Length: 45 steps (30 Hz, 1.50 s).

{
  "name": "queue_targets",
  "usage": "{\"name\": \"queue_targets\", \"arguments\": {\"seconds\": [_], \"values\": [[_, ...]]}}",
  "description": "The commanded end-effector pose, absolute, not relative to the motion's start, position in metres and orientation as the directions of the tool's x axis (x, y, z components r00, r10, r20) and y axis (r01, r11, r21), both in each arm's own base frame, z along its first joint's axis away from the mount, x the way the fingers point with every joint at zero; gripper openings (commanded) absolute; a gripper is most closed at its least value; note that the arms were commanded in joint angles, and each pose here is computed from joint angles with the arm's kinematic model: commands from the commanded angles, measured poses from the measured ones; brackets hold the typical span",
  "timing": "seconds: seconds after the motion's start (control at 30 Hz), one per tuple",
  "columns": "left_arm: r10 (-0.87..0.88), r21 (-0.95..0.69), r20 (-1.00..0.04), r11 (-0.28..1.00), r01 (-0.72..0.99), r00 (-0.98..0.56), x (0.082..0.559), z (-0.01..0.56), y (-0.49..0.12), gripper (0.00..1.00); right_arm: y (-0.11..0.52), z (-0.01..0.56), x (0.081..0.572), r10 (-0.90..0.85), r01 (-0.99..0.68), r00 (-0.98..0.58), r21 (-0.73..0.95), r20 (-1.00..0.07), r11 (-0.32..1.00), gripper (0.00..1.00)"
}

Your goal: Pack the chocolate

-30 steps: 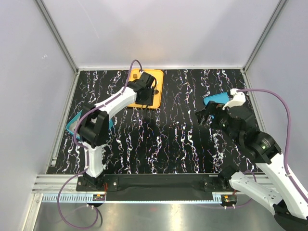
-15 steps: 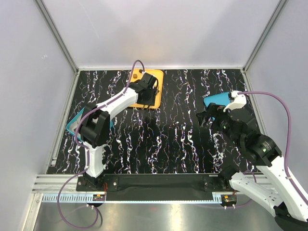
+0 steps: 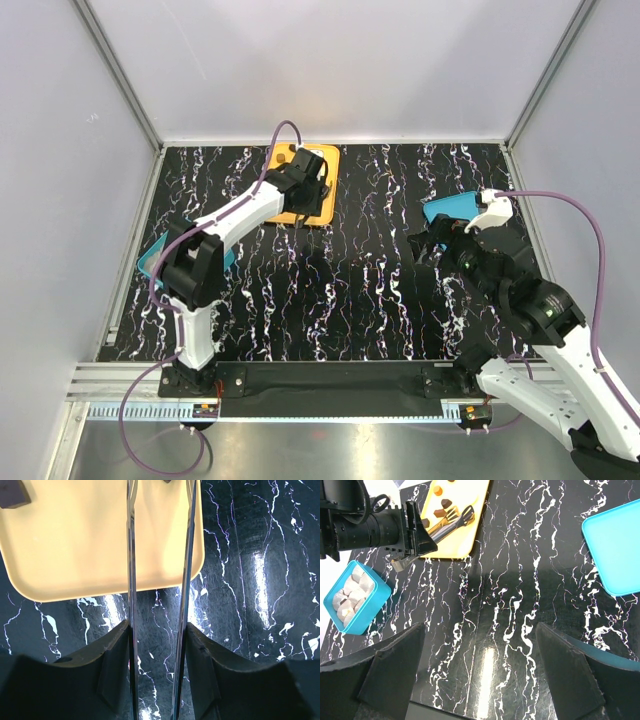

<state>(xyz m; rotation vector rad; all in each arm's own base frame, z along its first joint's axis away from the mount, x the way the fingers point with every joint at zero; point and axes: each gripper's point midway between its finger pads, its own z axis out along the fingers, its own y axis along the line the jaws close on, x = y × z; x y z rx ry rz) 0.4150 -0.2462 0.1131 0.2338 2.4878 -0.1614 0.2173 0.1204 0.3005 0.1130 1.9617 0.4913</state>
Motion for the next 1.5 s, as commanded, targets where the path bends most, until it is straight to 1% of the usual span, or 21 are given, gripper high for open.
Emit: {"name": "queue_targets", "arguments": {"seconds": [0.0,0.3,0.47,0.8,0.93,1.03,1.1,1.33,1.43,1.47], "values": [[0.124,-0.058,-0.670,0.974,0.218,-0.732,0.434,0.133,-0.255,0.48,0.122,0.310,0.219,0.319,-0.154,-0.406,0.409,-0.856,0.900,1.00],[0.145,-0.066,-0.651,0.967,0.246,-0.745,0.432,0.126,-0.260,0.46,0.121,0.311,0.220,0.316,-0.150,-0.397,0.401,-0.862,0.904,1.00],[0.161,-0.047,-0.642,0.968,0.248,-0.750,0.432,0.120,-0.258,0.43,0.121,0.310,0.219,0.321,-0.148,-0.400,0.406,-0.859,0.902,1.00],[0.184,-0.020,-0.627,0.968,0.251,-0.757,0.438,0.111,-0.258,0.42,0.116,0.309,0.215,0.329,-0.140,-0.394,0.410,-0.858,0.901,1.00],[0.185,-0.023,-0.623,0.967,0.254,-0.760,0.434,0.112,-0.258,0.39,0.114,0.310,0.214,0.329,-0.138,-0.389,0.408,-0.860,0.903,1.00],[0.183,-0.018,-0.629,0.968,0.250,-0.755,0.429,0.123,-0.254,0.38,0.114,0.311,0.213,0.333,-0.138,-0.388,0.412,-0.859,0.901,1.00],[0.183,-0.015,-0.628,0.969,0.248,-0.756,0.425,0.127,-0.252,0.34,0.113,0.313,0.213,0.338,-0.141,-0.382,0.416,-0.860,0.898,1.00],[0.133,-0.052,-0.656,0.974,0.221,-0.743,0.404,0.173,-0.244,0.31,0.113,0.318,0.207,0.357,-0.166,-0.364,0.437,-0.860,0.884,1.00],[0.112,-0.059,-0.648,0.979,0.196,-0.753,0.388,0.189,-0.233,0.30,0.115,0.319,0.202,0.362,-0.194,-0.365,0.450,-0.858,0.872,1.00],[0.114,-0.046,-0.630,0.982,0.184,-0.768,0.379,0.191,-0.225,0.29,0.117,0.316,0.201,0.357,-0.202,-0.374,0.451,-0.856,0.870,1.00]]}}
